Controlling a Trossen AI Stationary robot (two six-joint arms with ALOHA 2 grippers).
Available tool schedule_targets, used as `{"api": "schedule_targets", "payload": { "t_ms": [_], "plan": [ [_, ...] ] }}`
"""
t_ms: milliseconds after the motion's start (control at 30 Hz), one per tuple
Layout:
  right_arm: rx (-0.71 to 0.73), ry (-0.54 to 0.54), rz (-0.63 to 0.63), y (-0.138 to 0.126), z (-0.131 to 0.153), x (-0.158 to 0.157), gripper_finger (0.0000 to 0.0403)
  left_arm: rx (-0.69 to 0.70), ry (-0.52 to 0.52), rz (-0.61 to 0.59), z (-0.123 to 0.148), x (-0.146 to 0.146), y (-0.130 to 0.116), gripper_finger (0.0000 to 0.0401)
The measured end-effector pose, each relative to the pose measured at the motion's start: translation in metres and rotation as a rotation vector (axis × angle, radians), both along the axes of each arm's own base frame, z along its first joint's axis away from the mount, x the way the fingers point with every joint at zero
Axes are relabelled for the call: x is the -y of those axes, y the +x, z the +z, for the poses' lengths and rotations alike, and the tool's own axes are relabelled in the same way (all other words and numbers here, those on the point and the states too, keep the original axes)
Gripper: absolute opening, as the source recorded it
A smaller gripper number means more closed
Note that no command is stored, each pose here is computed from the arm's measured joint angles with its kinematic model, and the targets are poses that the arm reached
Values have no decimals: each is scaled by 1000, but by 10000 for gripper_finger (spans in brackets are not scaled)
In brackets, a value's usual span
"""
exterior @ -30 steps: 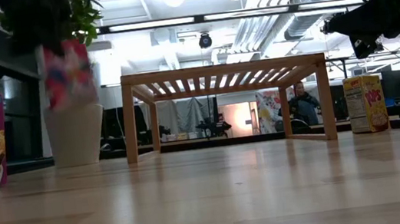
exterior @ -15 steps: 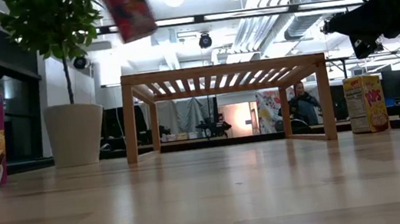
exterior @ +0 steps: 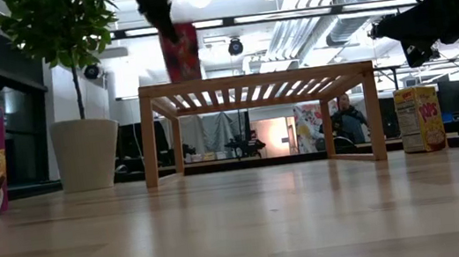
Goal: Stack cereal on shelf
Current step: Put the top red cereal box on the shelf
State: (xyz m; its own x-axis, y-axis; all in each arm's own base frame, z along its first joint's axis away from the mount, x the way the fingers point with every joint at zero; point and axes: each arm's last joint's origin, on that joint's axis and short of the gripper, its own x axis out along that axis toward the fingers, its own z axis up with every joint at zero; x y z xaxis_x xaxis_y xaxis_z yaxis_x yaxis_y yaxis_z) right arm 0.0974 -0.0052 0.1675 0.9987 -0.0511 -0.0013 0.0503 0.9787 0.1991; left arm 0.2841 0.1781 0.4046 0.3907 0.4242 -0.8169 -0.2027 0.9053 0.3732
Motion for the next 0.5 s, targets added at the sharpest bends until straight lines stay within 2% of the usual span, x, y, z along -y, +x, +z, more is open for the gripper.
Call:
{"api": "schedule_targets", "payload": {
  "t_ms": [233,500],
  "plan": [
    [1,0,0,0,0,0,0,-8,-35,-109,-6,-27,-11,116],
    [0,0,0,0,0,0,0,-56,11,-209,-7,-38,-18,116]
  ]
}}
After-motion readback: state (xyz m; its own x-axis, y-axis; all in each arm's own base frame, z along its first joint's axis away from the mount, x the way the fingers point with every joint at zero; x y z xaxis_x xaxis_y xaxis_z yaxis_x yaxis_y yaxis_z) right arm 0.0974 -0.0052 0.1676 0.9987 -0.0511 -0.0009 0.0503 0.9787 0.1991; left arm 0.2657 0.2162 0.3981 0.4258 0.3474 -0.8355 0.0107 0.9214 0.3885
